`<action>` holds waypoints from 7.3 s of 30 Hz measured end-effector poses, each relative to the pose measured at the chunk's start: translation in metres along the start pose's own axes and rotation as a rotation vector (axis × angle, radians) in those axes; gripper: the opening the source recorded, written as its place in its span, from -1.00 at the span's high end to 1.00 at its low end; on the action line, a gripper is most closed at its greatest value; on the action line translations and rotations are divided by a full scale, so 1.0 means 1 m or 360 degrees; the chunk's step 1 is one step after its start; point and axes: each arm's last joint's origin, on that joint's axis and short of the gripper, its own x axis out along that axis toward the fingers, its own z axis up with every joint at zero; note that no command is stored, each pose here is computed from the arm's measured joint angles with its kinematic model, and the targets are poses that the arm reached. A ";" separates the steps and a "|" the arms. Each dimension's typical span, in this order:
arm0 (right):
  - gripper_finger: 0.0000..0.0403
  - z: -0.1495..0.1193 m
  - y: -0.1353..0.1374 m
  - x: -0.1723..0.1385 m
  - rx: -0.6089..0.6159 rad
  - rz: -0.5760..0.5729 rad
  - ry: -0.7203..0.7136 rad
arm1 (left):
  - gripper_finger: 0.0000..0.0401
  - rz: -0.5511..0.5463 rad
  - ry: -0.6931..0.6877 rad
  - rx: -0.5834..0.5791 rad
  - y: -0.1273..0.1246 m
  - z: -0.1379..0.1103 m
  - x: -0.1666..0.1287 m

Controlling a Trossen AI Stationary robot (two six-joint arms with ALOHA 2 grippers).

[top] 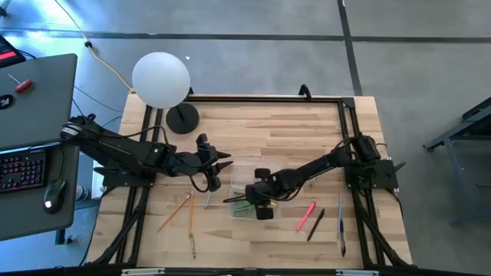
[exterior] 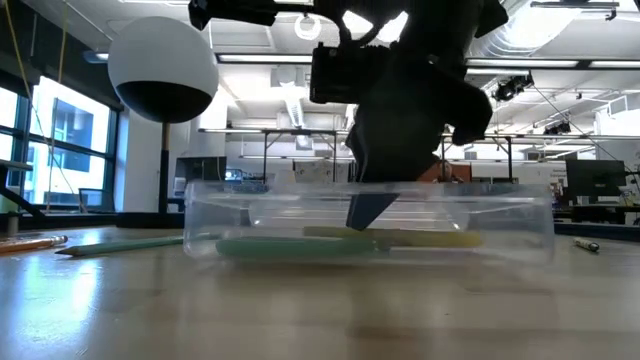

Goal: Pick & place school supplies into a supply box
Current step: Adjust the transparent supply box, then put the pink pen into the transparent supply box, then put the black pen into the transparent supply box

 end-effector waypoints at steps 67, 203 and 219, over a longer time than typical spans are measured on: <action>1.00 -0.017 -0.067 0.023 0.0141 -0.0273 -0.0237 | 0.32 0.0022 0.0059 0.0042 0.001 -0.004 0.000; 0.45 -0.032 -0.049 -0.062 -0.0277 -0.0015 -0.0514 | 0.32 -0.0006 0.0155 -0.0026 0.002 -0.010 -0.001; 0.52 -0.105 0.063 -0.123 -0.0696 0.0474 -0.0086 | 0.32 0.0001 0.0181 -0.0009 0.003 -0.011 -0.001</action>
